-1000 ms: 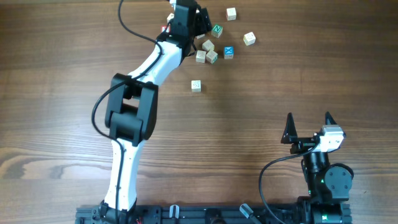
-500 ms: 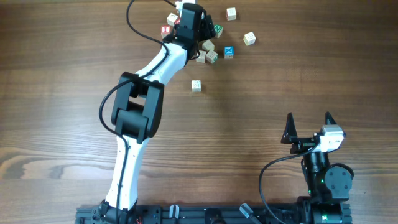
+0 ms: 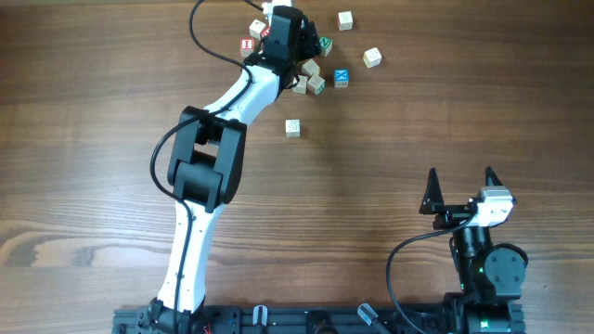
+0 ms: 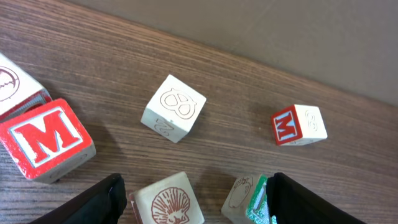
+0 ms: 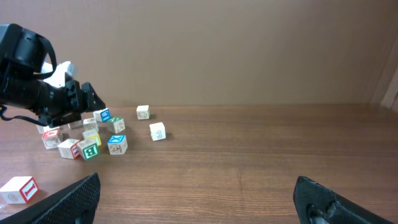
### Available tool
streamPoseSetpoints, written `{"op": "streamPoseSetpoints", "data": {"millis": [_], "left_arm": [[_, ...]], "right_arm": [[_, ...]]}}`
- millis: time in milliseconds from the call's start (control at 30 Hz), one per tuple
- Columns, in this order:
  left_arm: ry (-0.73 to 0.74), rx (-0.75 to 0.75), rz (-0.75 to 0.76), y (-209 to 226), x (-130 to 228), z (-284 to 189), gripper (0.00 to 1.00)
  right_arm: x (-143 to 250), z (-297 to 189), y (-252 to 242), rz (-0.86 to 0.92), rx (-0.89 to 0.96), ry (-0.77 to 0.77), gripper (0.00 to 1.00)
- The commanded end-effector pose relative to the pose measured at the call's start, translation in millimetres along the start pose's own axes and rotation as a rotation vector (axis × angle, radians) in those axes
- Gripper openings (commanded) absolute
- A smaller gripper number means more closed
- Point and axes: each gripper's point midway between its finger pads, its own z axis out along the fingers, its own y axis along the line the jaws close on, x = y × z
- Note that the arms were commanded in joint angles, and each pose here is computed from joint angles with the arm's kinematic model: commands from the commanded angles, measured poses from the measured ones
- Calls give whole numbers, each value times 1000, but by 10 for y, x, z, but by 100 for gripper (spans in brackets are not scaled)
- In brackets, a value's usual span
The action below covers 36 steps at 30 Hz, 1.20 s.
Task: Form a horizontal line
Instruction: 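Move the left gripper back over the cluster near the red M block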
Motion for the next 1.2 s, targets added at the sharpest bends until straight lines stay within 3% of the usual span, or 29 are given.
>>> {"op": "streamPoseSetpoints", "data": {"millis": [0,300,867,1167], "left_arm": [[-21,-20,-11,52,-1,83,75],[20,-49,-53,225,271,265,73],[75,-111,5,400,389,251,71],[101,-264,52,710,477,186,70]], "right_arm": [[-25,-7,25,-14,-15,-12,100],[-25,-7,26,-14,-15,-12,100],[-25,-7,25,-14,-15,-12,100],[-25,-7,25,-14,-15,-12,100]]}}
